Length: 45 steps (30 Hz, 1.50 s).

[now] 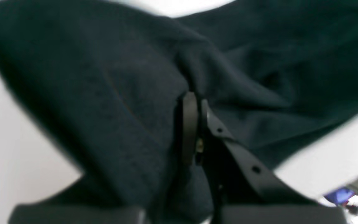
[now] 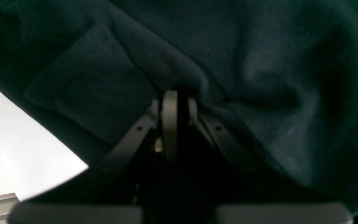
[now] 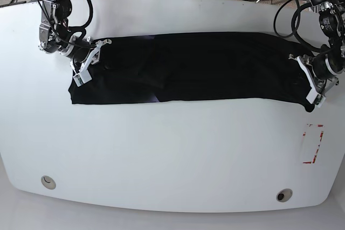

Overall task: Layout the t-shirt on the table in an organized manner, then fold the t-shirt properly
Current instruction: 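Lift the strip's end with the left gripper toward the middle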

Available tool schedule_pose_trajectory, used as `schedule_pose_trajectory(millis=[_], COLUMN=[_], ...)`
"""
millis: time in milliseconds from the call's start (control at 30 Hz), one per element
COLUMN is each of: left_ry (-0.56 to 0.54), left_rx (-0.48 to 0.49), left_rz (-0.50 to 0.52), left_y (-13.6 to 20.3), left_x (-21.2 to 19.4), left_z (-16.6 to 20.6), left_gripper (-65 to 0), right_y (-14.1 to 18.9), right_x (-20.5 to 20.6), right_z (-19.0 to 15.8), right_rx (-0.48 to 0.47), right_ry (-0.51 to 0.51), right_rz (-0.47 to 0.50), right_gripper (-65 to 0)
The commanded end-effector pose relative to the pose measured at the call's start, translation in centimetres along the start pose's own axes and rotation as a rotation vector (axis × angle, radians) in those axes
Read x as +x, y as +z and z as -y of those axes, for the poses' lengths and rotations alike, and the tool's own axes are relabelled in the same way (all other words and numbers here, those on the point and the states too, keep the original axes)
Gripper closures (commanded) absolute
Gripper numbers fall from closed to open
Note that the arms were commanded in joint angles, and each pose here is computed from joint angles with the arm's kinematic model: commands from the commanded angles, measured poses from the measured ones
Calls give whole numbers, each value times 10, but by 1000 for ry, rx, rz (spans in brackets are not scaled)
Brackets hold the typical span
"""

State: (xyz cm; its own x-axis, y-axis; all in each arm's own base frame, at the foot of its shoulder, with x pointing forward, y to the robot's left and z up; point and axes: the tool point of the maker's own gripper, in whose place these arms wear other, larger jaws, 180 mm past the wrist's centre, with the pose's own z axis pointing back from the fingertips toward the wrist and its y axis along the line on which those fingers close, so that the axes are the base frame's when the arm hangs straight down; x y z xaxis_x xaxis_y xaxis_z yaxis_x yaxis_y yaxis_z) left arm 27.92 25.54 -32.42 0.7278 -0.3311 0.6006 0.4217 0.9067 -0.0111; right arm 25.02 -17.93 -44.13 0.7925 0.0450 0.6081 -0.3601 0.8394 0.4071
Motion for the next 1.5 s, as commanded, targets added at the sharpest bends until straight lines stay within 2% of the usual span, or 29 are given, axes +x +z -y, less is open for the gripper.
schedule_pose_trajectory(millis=[0,233,633,833,967,1467], left_ry=[-97,-210,-241,-245,-197,-157], left_rx=[7,-108,-323,-372,-395,-414], left_rz=[18,10,45,94,114,135], left_y=[9,-8,-40,-43,-45,-46], left_x=[19,29,41,59,66,72], left_z=[11,64,151,174,185,194], left_gripper=[0,0,0,0,0,0], right_y=[5,-1,-3,-3,-3,-3], right_x=[-37,-38,-38,-38,-38,-37], right_z=[15,8,6,6,6,5], right_rx=[-74,-59,-54,-54,-54,-54], right_ry=[24,13,10,10,10,11], right_rz=[-182,-174,-170,-170,-170,-169], right_gripper=[-44,-44,-44,-44,-44,-44])
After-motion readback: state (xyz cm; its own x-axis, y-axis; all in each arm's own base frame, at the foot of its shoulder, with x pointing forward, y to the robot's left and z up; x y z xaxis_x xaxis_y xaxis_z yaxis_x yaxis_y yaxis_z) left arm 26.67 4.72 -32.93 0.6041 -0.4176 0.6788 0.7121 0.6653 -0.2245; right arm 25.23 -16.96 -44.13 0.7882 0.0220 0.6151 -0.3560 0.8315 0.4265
